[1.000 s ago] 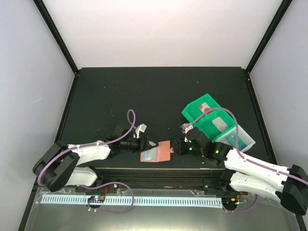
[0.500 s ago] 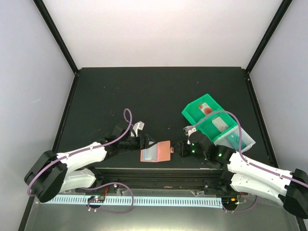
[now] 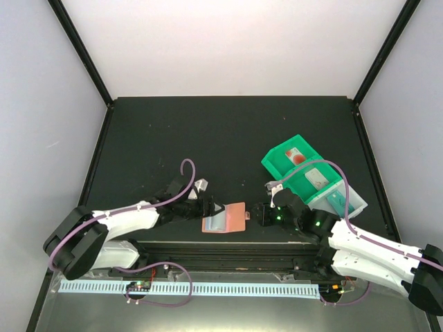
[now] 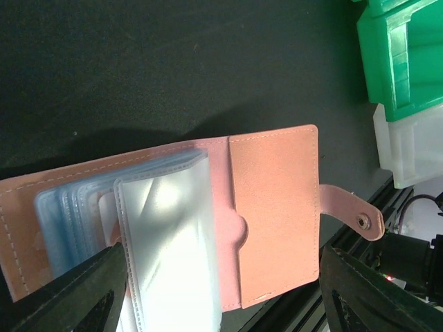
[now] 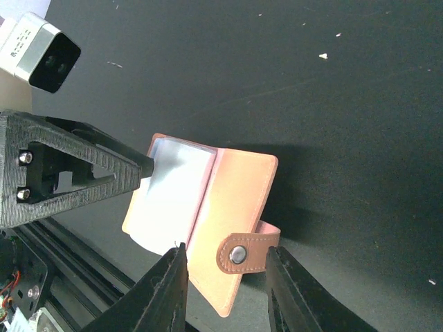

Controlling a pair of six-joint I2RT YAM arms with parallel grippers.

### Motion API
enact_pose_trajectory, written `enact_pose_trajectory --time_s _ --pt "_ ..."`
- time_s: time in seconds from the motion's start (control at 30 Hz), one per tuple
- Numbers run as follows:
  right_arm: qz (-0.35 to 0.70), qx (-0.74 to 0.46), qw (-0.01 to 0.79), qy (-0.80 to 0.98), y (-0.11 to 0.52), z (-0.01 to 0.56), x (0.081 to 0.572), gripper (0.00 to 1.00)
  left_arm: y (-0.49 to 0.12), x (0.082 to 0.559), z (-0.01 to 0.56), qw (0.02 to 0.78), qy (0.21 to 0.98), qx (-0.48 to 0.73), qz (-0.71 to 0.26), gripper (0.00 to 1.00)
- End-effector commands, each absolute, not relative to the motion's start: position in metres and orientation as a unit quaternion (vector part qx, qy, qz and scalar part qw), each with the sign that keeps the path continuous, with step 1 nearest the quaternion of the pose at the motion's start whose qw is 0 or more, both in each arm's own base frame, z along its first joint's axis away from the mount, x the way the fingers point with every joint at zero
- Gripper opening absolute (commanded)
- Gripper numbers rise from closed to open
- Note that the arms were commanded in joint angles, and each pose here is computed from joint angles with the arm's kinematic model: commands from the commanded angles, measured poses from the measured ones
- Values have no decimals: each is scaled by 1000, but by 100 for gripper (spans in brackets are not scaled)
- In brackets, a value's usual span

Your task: Take the credit cards out of the card holder

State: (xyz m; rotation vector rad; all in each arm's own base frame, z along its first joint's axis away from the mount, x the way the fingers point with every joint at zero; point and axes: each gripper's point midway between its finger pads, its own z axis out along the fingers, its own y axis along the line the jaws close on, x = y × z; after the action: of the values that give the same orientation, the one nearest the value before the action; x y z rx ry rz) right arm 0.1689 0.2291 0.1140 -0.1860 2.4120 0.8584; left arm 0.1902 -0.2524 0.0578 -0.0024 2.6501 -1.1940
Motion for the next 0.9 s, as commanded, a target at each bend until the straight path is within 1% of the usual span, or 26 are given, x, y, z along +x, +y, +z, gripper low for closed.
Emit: enact_pose_trajectory --time_s 0.0,0.27,0.37,0.57,0.87 --pt "322 -64 290 899 227 117 171 31 -265 199 76 128 894 10 -429 78" --pt "323 -65 291 898 228 118 171 32 -274 197 85 125 879 8 -459 77" --pt "324 -65 294 897 227 120 171 31 -278 196 76 111 882 4 -459 77" --pt "324 -64 299 896 225 121 172 31 -297 195 92 115 864 15 -489 77" --pt "344 -58 288 892 230 121 168 32 -330 190 97 103 854 48 -507 76"
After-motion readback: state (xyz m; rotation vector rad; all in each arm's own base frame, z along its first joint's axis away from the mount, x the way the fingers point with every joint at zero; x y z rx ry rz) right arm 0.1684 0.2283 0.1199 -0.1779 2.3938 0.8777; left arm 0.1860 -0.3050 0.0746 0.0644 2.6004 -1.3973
